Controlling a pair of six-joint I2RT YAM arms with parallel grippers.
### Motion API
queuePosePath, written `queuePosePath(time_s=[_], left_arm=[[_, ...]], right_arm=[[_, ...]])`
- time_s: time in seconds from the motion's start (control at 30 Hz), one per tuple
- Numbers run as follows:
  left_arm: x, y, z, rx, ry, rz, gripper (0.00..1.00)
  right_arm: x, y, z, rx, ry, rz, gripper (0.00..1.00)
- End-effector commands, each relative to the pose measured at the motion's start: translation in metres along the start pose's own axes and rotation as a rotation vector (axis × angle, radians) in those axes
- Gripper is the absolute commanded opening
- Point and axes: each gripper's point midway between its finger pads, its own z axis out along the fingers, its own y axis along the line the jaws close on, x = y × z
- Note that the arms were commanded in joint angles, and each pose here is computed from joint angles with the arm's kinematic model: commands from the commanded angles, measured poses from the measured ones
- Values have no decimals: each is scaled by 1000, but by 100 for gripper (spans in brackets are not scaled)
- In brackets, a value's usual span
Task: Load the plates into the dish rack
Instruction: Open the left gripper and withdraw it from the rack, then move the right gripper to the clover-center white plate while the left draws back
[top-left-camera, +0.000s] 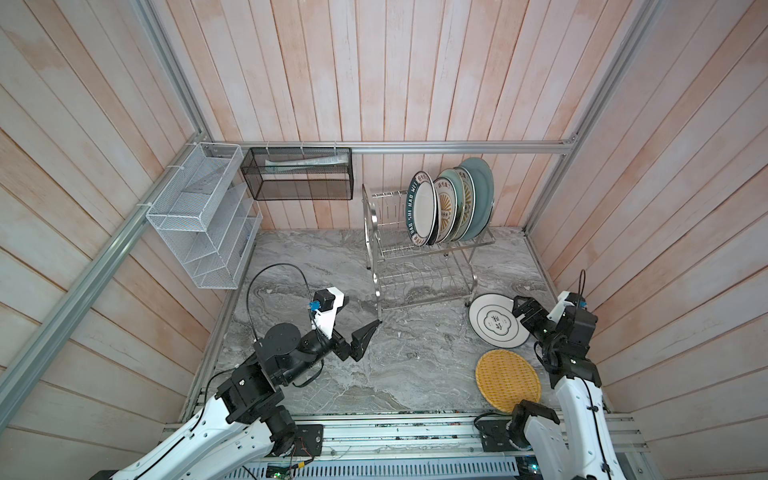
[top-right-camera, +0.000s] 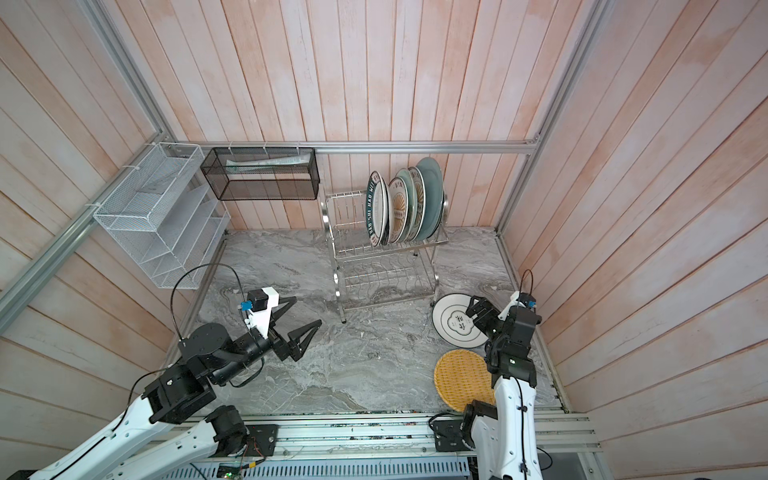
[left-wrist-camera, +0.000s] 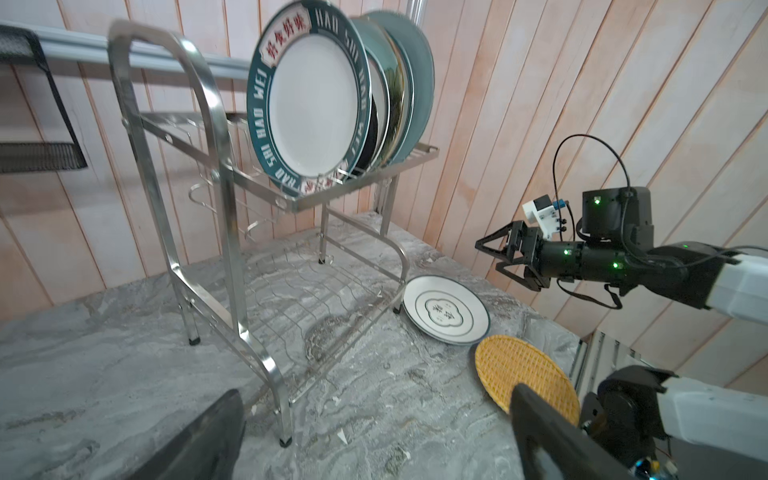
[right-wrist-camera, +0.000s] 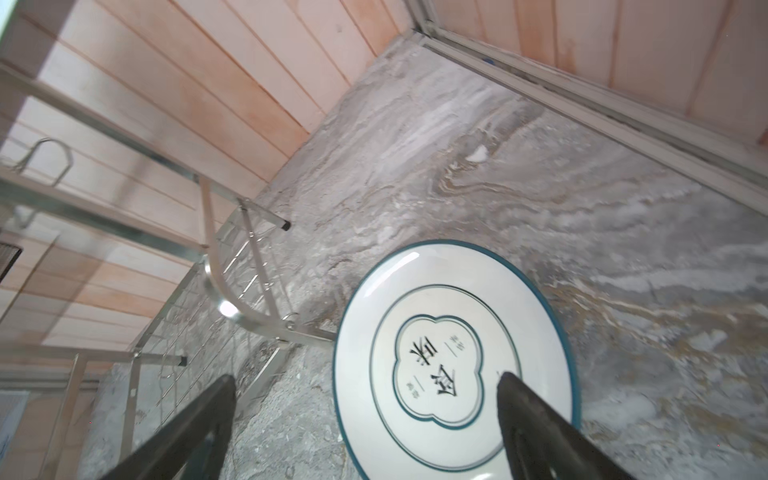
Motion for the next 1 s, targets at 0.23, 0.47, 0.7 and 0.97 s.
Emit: queuePosePath(time_s=[0.23, 0.47, 0.7, 0.97], left_arm=[[34, -43, -2, 272, 94, -129, 100], [30, -45, -8, 286, 77, -125, 100], [29, -45, -12, 290, 67, -129, 100], [28, -45, -13, 287, 56, -127, 100]], right_arm=[[6, -55, 14, 12, -22, 221, 94], [15, -69, 23, -26, 18, 262, 94], [22, -78, 30, -46, 44, 315, 94], [42, -77, 46, -104, 164, 354, 94]])
